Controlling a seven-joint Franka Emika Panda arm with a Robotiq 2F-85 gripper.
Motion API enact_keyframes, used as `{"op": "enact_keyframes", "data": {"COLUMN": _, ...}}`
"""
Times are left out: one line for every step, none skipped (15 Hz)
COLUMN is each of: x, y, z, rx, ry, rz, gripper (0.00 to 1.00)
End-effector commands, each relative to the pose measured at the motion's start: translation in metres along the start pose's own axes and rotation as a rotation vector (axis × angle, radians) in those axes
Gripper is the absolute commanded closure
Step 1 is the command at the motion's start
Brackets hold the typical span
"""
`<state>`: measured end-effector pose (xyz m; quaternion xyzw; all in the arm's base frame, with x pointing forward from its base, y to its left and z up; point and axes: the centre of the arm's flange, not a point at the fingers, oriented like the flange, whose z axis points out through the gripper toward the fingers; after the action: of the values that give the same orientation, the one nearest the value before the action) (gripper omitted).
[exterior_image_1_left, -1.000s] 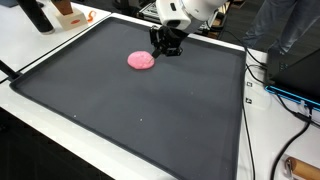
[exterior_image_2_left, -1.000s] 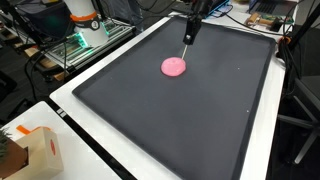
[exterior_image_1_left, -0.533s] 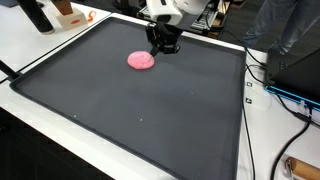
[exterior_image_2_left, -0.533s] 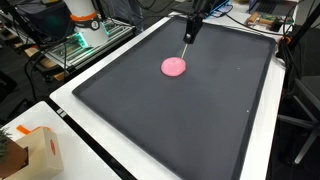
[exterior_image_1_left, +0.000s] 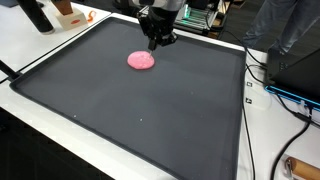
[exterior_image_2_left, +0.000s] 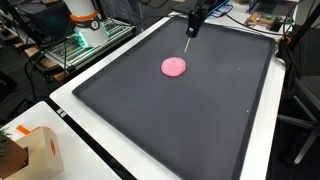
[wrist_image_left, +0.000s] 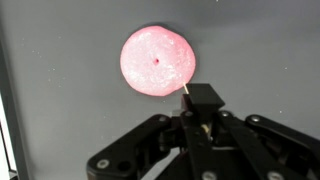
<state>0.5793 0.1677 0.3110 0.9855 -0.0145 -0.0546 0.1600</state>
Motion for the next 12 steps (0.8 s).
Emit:
{"op": "enact_keyframes", "data": {"x": -0.003, "y": 0.025, "z": -0.021, "rx": 0.094, "ry": -0.041, "rz": -0.021, "gripper": 0.97}}
{"op": "enact_keyframes", "data": {"x": -0.003, "y": 0.032, "z": -0.027, "rx": 0.12, "ry": -0.04, "rz": -0.026, "gripper": 0.97}}
{"op": "enact_keyframes", "data": {"x": -0.002, "y": 0.04, "z": -0.032, "rx": 0.146, "ry": -0.042, "rz": -0.033, "gripper": 0.97}}
{"op": "enact_keyframes", "data": {"x": -0.002, "y": 0.048, "z": -0.038, "rx": 0.172, "ry": -0.048, "rz": -0.04, "gripper": 0.97}}
{"op": "enact_keyframes", "data": {"x": -0.001, "y": 0.056, "z": -0.044, "rx": 0.195, "ry": -0.046, "rz": -0.047, "gripper": 0.97}}
{"op": "enact_keyframes", "data": {"x": -0.001, "y": 0.064, "z": -0.049, "rx": 0.217, "ry": -0.05, "rz": -0.054, "gripper": 0.97}}
{"op": "enact_keyframes", "data": {"x": -0.001, "y": 0.072, "z": -0.054, "rx": 0.235, "ry": -0.051, "rz": -0.063, "gripper": 0.97}}
{"op": "enact_keyframes", "data": {"x": 0.0, "y": 0.081, "z": -0.06, "rx": 0.253, "ry": -0.05, "rz": -0.068, "gripper": 0.97}}
{"op": "enact_keyframes", "data": {"x": 0.0, "y": 0.089, "z": -0.065, "rx": 0.271, "ry": -0.056, "rz": -0.084, "gripper": 0.97}}
{"op": "enact_keyframes", "data": {"x": 0.0, "y": 0.096, "z": -0.069, "rx": 0.29, "ry": -0.059, "rz": -0.095, "gripper": 0.97}}
{"op": "enact_keyframes", "data": {"x": 0.0, "y": 0.104, "z": -0.074, "rx": 0.305, "ry": -0.055, "rz": -0.109, "gripper": 0.97}}
{"op": "enact_keyframes", "data": {"x": 0.0, "y": 0.11, "z": -0.077, "rx": 0.318, "ry": -0.056, "rz": -0.123, "gripper": 0.97}}
